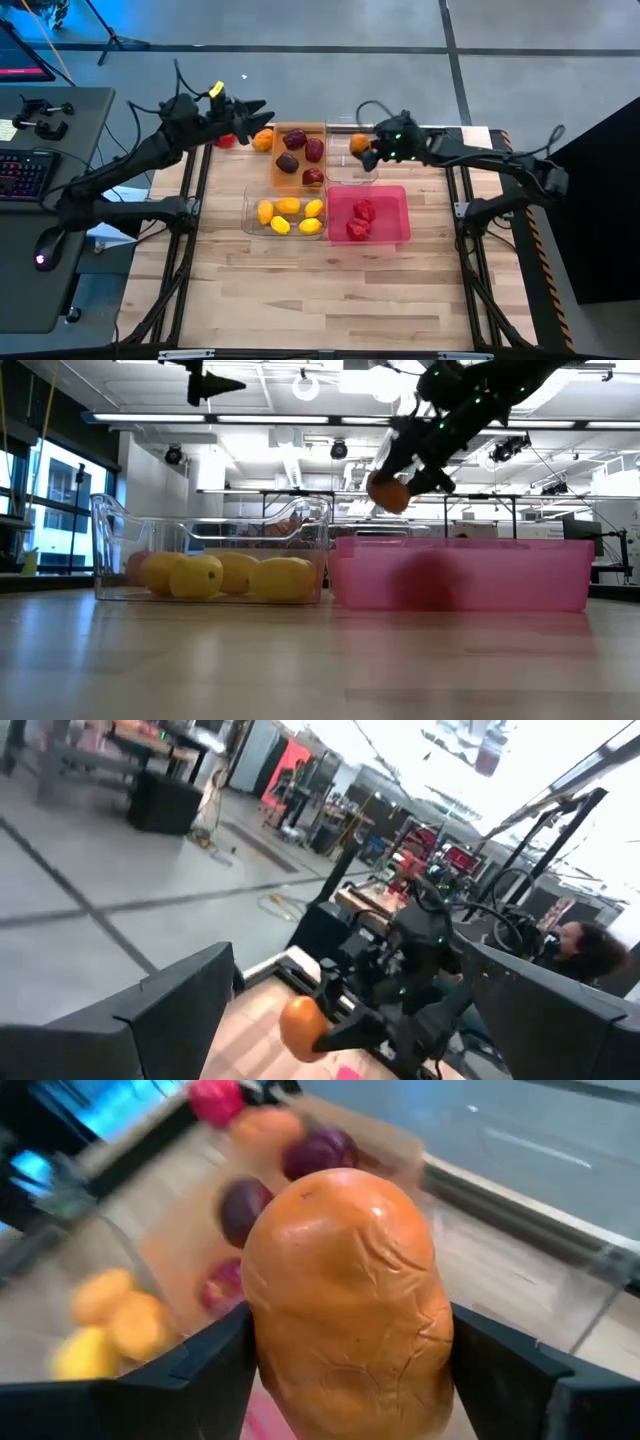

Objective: Sort produce into baskets
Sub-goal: Put the yellow potato into the top transparent bin

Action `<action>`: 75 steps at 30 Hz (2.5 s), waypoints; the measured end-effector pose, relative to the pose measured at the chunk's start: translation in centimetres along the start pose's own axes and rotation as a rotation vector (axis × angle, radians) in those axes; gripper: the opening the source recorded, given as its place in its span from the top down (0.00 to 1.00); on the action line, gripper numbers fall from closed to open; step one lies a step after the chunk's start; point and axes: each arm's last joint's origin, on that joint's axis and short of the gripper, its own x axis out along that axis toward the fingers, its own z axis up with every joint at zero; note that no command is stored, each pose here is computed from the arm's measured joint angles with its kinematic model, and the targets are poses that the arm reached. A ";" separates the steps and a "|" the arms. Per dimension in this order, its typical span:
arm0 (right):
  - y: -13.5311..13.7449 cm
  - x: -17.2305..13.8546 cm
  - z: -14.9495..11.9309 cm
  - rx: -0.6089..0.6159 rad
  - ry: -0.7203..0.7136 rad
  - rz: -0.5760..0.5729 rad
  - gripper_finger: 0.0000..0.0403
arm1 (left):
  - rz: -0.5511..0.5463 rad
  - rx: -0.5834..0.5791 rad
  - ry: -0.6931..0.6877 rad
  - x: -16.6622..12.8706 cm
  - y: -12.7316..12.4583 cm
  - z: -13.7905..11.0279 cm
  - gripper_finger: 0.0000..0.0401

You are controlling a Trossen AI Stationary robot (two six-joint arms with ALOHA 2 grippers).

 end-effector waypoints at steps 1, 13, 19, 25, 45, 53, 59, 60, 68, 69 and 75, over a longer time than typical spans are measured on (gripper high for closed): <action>0.2 0.5 -0.4 -0.017 0.011 -0.025 0.31 | 0.003 -0.013 0.010 0.1 0.1 -0.1 0.05; -0.1 1.2 -0.4 0.026 -0.018 -0.104 0.30 | -0.023 -0.014 0.012 0.0 -0.1 0.0 0.05; 0.1 1.2 -0.6 -0.027 0.012 -0.065 0.30 | -0.023 0.002 0.012 0.0 -0.1 0.0 0.05; 0.1 1.3 -0.6 -0.018 0.005 -0.063 0.25 | -0.023 0.026 0.012 0.0 -0.1 0.0 0.05; 1.2 -0.3 2.2 0.047 -0.244 0.090 0.05 | 0.365 0.052 0.293 2.5 0.4 5.5 0.05; 1.2 -0.2 1.7 0.071 -0.198 0.074 0.05 | 0.837 0.146 0.957 7.7 10.1 1.0 0.05; 1.8 -0.1 1.2 0.080 -0.168 0.089 0.05 | 0.842 0.077 1.160 9.4 17.3 -4.1 0.05; 2.0 -0.1 1.1 0.078 -0.162 0.091 0.05 | 0.837 0.054 1.166 9.6 18.1 -4.6 0.05; 2.6 -0.1 0.8 0.065 -0.147 0.106 0.05 | 0.664 0.036 1.159 10.0 20.0 -6.3 0.05; 2.5 -0.1 0.8 0.064 -0.148 0.105 0.05 | 0.668 0.048 1.160 10.0 20.2 -6.6 0.05; 2.4 -0.1 0.9 0.072 -0.175 0.053 0.05 | 0.695 0.058 1.121 9.6 21.5 -8.1 0.05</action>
